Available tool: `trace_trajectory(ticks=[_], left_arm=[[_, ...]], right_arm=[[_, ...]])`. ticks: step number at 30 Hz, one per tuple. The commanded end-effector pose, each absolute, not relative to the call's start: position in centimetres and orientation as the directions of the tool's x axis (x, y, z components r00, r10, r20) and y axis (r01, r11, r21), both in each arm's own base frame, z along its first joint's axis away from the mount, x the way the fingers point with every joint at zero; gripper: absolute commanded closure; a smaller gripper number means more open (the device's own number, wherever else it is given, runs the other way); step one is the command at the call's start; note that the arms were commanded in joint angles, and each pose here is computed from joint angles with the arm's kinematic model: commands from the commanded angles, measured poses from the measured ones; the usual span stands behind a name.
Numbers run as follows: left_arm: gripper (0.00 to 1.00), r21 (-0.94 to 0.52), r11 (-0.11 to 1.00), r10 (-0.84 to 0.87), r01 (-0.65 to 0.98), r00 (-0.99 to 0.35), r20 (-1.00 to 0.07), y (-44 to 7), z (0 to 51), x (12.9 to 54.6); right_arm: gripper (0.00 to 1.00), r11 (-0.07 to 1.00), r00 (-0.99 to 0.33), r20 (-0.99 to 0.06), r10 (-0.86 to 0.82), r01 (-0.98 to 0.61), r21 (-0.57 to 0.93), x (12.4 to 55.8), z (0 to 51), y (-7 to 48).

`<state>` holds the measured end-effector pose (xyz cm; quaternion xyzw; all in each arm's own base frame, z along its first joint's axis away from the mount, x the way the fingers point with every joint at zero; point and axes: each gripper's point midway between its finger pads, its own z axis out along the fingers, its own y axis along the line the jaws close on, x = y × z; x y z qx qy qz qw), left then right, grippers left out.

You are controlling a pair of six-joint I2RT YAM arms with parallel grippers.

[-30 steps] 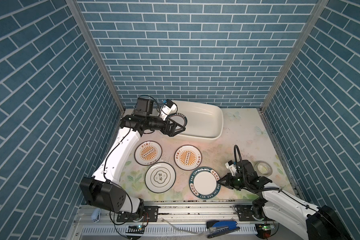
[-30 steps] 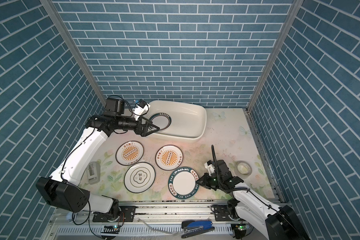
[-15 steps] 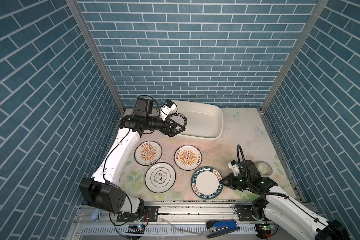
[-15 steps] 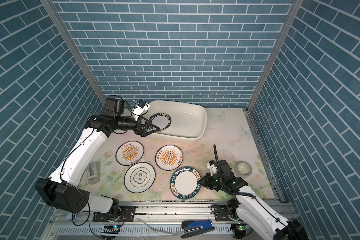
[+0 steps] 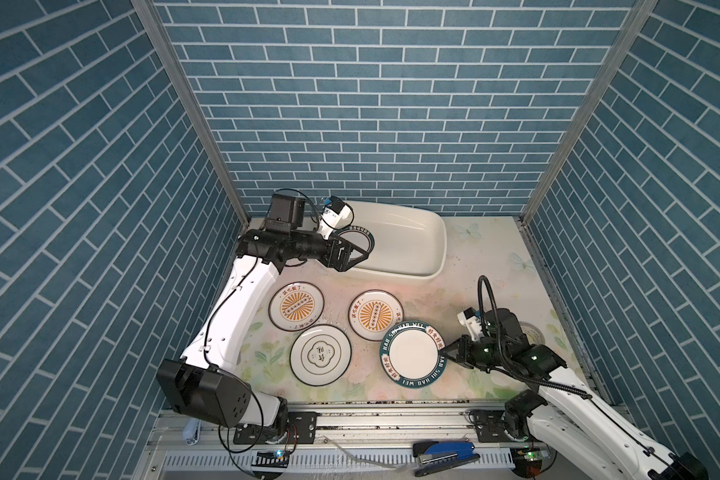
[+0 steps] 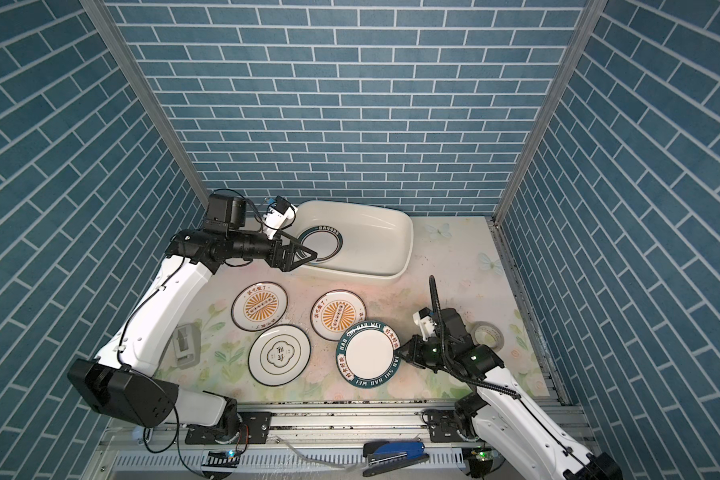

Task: Place the plates into the plastic bin on the countertop
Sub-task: 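Close the right gripper on the plate rim and lift the plate, then carry the teal-rimmed plate over the white bin with the right gripper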

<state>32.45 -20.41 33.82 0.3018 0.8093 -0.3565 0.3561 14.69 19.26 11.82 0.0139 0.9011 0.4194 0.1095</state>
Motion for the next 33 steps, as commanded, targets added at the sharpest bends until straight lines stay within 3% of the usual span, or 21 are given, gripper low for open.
trace_trajectory(ticks=[1, 15, 25, 33], left_arm=[[0.00, -0.287, 0.618, 0.243, 0.732, -0.525, -0.816, -19.1, 35.1, 32.5], [0.01, -0.230, 0.808, 0.136, 0.542, -0.551, -0.823, -11.8, 35.5, 36.1], [0.00, -0.312, 0.750, 0.103, 0.583, -0.569, -0.816, -13.2, 35.3, 35.7], [0.00, -0.337, 0.737, 0.096, 0.586, -0.584, -0.806, -13.5, 34.8, 35.9]], right_arm=[[1.00, 0.639, -0.966, -0.245, 0.088, -0.134, 0.757, 15.9, 14.6, 19.9], [1.00, 0.600, -0.932, -0.342, 0.120, -0.207, 0.773, 27.4, 22.7, 21.9], [1.00, 0.620, -0.886, -0.428, 0.175, -0.238, 0.747, 38.7, 24.1, 21.6], [1.00, 0.718, -0.841, -0.470, 0.268, -0.151, 0.680, 46.8, 20.4, 20.6]])
